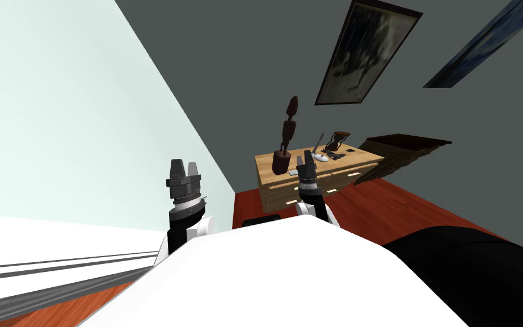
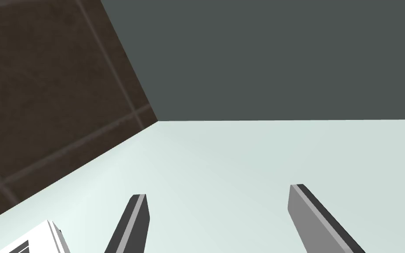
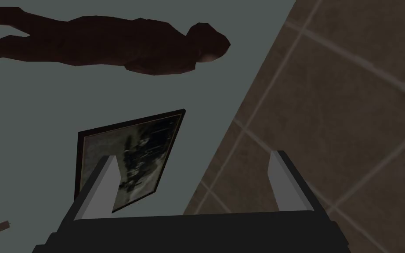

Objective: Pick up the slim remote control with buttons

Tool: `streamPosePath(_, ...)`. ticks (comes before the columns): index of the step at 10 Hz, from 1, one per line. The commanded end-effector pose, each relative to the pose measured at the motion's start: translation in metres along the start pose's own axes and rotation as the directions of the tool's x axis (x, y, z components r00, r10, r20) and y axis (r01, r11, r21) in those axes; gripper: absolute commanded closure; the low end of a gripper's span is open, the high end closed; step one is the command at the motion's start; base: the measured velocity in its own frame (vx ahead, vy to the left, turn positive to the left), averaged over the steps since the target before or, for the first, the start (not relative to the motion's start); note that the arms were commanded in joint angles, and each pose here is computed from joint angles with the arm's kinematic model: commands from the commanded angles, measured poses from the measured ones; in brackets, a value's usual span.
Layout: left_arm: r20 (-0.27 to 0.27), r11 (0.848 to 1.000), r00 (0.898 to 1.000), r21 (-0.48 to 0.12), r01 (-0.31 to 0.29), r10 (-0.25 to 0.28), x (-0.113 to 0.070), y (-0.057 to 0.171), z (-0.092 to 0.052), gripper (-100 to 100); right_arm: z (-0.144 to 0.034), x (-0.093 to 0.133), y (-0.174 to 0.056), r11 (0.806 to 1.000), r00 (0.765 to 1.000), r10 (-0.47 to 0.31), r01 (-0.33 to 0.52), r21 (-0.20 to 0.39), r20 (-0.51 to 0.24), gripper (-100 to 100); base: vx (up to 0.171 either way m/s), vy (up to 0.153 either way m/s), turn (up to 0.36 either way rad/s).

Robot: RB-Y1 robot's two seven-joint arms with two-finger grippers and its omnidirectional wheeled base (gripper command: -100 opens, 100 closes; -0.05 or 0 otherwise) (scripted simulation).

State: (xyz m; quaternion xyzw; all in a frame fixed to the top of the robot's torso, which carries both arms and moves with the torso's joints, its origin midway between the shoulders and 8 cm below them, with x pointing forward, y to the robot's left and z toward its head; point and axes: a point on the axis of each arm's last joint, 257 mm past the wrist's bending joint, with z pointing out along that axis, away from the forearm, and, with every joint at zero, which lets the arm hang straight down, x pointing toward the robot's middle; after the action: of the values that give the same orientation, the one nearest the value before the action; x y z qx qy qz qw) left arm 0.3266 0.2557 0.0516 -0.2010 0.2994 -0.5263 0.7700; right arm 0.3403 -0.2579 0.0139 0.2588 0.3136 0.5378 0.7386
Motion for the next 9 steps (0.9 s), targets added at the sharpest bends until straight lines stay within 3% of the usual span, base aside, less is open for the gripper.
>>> streamPosePath(1, 0.000, 1.000, 1.000, 0.000, 0.000, 0.000, 0.000, 0.000, 0.000, 0, -0.003, 0.009, -0.003, 1.000, 0.999, -0.008, 0.009, 0.012, -0.040, -100, -0.044, 0.002, -0.010)
streamPosePath(5, 0.000, 1.000, 1.000, 0.000, 0.000, 0.000, 0.000, 0.000, 0.000, 0, -0.024, 0.050, -0.023, 0.996, 0.981, -0.024, 0.040, 0.083, -0.190, -100, -0.131, -0.002, 0.000)
streamPosePath(9, 0.000, 1.000, 1.000, 0.000, 0.000, 0.000, 0.000, 0.000, 0.000, 0, -0.075, 0.101, -0.065, 0.976, 0.921, -0.030, 0.111, 0.187, -0.389, -100, -0.184, -0.008, 0.038)
